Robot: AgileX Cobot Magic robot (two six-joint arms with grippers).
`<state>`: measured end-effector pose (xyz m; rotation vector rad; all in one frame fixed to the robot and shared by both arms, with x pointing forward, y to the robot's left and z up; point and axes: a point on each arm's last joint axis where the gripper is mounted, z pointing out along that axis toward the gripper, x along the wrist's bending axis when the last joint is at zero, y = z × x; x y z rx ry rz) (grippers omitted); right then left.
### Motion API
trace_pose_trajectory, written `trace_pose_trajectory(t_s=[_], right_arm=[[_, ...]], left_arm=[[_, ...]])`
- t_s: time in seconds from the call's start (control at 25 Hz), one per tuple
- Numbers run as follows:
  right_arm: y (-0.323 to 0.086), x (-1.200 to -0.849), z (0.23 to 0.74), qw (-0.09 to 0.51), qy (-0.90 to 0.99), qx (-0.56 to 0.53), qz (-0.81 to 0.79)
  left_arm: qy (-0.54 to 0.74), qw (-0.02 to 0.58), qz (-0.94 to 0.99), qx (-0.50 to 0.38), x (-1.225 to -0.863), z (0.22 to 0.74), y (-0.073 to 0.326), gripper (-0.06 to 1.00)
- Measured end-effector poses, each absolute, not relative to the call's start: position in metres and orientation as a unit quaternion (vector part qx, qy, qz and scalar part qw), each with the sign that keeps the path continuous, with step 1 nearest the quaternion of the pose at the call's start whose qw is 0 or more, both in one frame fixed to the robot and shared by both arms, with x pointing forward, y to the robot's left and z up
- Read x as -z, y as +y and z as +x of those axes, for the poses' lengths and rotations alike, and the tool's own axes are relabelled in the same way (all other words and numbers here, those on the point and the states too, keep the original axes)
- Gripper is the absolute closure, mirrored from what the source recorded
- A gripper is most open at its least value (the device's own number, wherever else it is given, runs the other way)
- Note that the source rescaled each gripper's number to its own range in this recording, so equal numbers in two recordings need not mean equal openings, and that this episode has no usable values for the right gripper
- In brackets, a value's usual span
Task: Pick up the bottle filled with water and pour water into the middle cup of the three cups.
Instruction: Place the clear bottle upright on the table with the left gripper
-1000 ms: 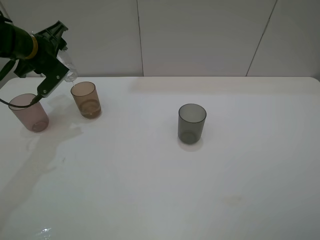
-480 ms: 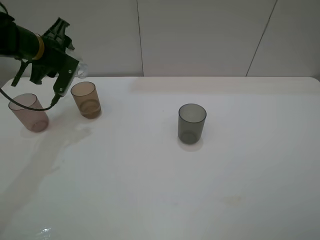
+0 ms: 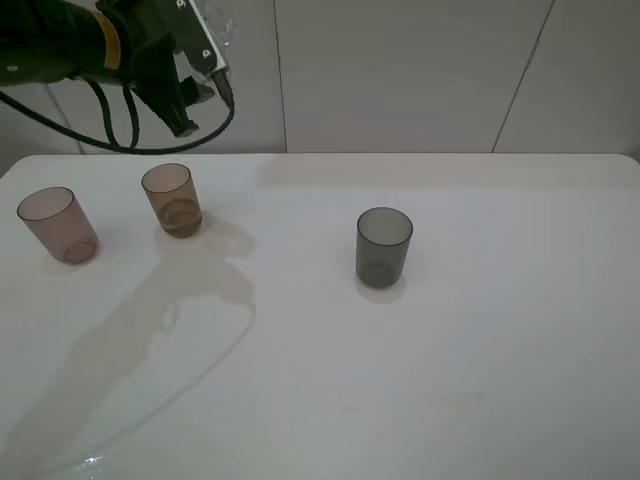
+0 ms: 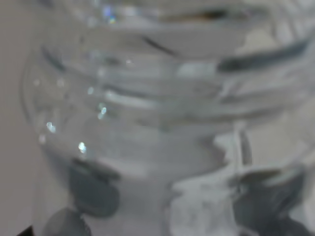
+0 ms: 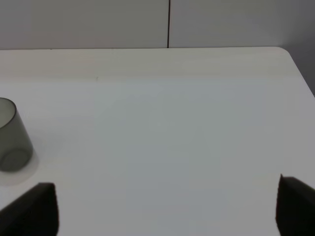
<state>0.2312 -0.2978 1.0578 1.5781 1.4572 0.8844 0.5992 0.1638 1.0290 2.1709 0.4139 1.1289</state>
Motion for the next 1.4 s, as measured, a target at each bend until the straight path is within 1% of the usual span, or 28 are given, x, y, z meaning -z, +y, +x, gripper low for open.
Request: trace_pose_trajectory(t_s=[0.12, 0.28, 0.4, 0.52, 0.76, 0.84, 0.88, 0.92, 0.96, 1.0, 1.16, 1.4], right_arm=[[-0.298, -1.058, 0.231, 0.398, 0.575, -0.349, 0.623], [-0.298, -1.058, 0.231, 0.398, 0.575, -0.349, 0.623], [-0.298, -1.058, 0.231, 0.398, 0.575, -0.349, 0.623], [-0.298, -1.058, 0.231, 0.4, 0.575, -0.347, 0.623], [-0.298, -1.058, 0.231, 0.398, 0.575, -0.349, 0.623], [-0.298, -1.058, 0.231, 0.398, 0.575, -0.349, 0.623], [-0.298, -1.058, 0.231, 0.398, 0.575, -0.349, 0.623], [-0.298, -1.058, 0.231, 0.398, 0.575, -0.349, 0.623], [-0.298, -1.058, 0.231, 0.398, 0.575, -0.349, 0.623], [-0.298, -1.058, 0.231, 0.398, 0.575, -0.349, 0.623], [-0.298, -1.058, 0.231, 0.398, 0.575, -0.349, 0.623], [-0.298, -1.058, 0.231, 0.398, 0.575, -0.349, 0.623]], left_arm=[[0.247, 0.404, 0.796, -0.378, -1.028, 0.591, 0.144, 0.93], [0.283, 0.475, 0.769, -0.322, -1.012, 0.574, 0.126, 0.93], [0.297, 0.514, 0.752, -0.287, -0.99, 0.562, 0.119, 0.93], [0.323, 0.537, 0.735, -0.261, -0.963, 0.553, 0.121, 0.93], [0.32, 0.549, 0.736, -0.234, -0.908, 0.541, 0.123, 0.93], [0.314, 0.558, 0.733, -0.229, -0.895, 0.539, 0.122, 0.93], [0.314, 0.558, 0.733, -0.229, -0.895, 0.539, 0.122, 0.93], [0.313, 0.563, 0.732, -0.224, -0.882, 0.539, 0.121, 0.93], [0.313, 0.563, 0.732, -0.224, -0.882, 0.539, 0.121, 0.93], [0.312, 0.566, 0.73, -0.222, -0.873, 0.538, 0.12, 0.93], [0.307, 0.552, 0.741, -0.229, -0.86, 0.538, 0.122, 0.93], [0.276, 0.535, 0.756, -0.256, -0.856, 0.536, 0.124, 0.93]])
